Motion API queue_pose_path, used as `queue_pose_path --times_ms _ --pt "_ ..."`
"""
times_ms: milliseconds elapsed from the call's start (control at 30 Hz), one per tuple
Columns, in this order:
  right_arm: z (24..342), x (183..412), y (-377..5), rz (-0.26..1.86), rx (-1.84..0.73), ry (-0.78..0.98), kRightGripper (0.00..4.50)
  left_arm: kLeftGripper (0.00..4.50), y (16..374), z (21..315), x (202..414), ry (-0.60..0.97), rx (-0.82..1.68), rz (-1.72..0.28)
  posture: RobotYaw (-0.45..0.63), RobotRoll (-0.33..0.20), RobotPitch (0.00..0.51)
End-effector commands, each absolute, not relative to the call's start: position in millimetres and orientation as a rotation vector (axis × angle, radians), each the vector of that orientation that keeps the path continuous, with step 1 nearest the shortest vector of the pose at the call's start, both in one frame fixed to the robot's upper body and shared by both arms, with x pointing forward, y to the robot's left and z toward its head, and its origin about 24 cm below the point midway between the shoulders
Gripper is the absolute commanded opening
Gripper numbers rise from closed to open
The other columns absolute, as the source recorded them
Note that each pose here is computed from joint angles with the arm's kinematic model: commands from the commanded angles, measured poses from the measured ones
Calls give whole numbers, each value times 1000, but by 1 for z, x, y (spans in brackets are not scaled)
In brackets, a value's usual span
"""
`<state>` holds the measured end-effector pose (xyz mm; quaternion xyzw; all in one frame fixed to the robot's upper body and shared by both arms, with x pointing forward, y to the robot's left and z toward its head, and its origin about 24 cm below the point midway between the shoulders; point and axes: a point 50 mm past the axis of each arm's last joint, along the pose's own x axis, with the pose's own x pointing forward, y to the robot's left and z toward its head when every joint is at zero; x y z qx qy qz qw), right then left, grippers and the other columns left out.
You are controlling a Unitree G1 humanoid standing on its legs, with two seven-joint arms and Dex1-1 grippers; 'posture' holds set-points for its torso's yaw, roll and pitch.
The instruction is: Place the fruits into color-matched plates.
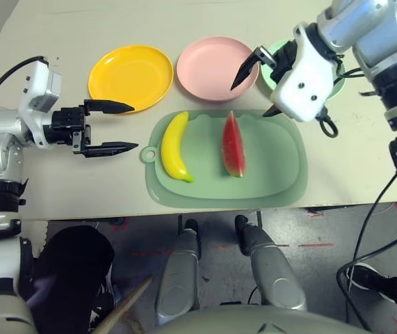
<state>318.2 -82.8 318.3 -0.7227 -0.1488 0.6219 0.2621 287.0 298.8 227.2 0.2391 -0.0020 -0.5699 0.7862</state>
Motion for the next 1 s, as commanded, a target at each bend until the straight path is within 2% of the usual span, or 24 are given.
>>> queue_pose_path --times_ms 33,1000 --pt "307 310 -74 1774 -1942 -429 4479 4500 298 222 284 43 533 -1257 -74 0 379" --pt "246 311 -59 1951 -1846 -307 4479 4500 286 221 282 51 537 -1281 -50 0 386"
